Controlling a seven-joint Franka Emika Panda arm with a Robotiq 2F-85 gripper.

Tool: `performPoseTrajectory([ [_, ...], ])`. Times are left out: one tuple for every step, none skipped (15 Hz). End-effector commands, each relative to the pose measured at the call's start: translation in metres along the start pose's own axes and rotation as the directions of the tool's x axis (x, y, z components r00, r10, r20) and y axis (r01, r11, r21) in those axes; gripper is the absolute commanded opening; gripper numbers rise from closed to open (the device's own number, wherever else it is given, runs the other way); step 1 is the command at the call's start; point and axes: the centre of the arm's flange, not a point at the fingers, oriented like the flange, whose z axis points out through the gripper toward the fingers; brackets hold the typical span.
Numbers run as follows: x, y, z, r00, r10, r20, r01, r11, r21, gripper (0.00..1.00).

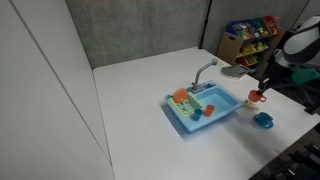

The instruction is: Put the orange mug on the right corner of the sink

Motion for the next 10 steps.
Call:
performPoseTrajectory([
  [0.003, -0.021, -0.013, 1.000, -0.005, -0.027, 0.005, 1.000, 0.022, 0.03],
  [0.008, -0.024, -0.013, 1.000, -0.002, -0.030, 0.003, 1.000, 0.028, 0.03],
  [0.012, -0.027, -0.012, 0.999, 0.002, -0.034, -0.001, 0.999, 0.036, 0.03],
  [0.016, -0.028, -0.011, 0.999, 0.010, -0.039, -0.008, 0.999, 0.046, 0.03],
  [0.019, -0.030, -0.011, 0.999, 0.018, -0.044, -0.016, 0.998, 0.055, 0.03],
  [0.023, -0.031, -0.011, 0.998, 0.028, -0.049, -0.025, 0.998, 0.062, 0.03],
  [0.026, -0.031, -0.012, 0.998, 0.038, -0.054, -0.034, 0.997, 0.065, 0.03],
  [0.029, -0.031, -0.013, 0.997, 0.049, -0.062, -0.045, 0.997, 0.061, 0.03],
  [0.032, -0.030, -0.013, 0.996, 0.056, -0.070, -0.052, 0.997, 0.059, 0.03],
  [0.035, -0.029, -0.014, 0.995, 0.062, -0.077, -0.058, 0.997, 0.051, 0.03],
])
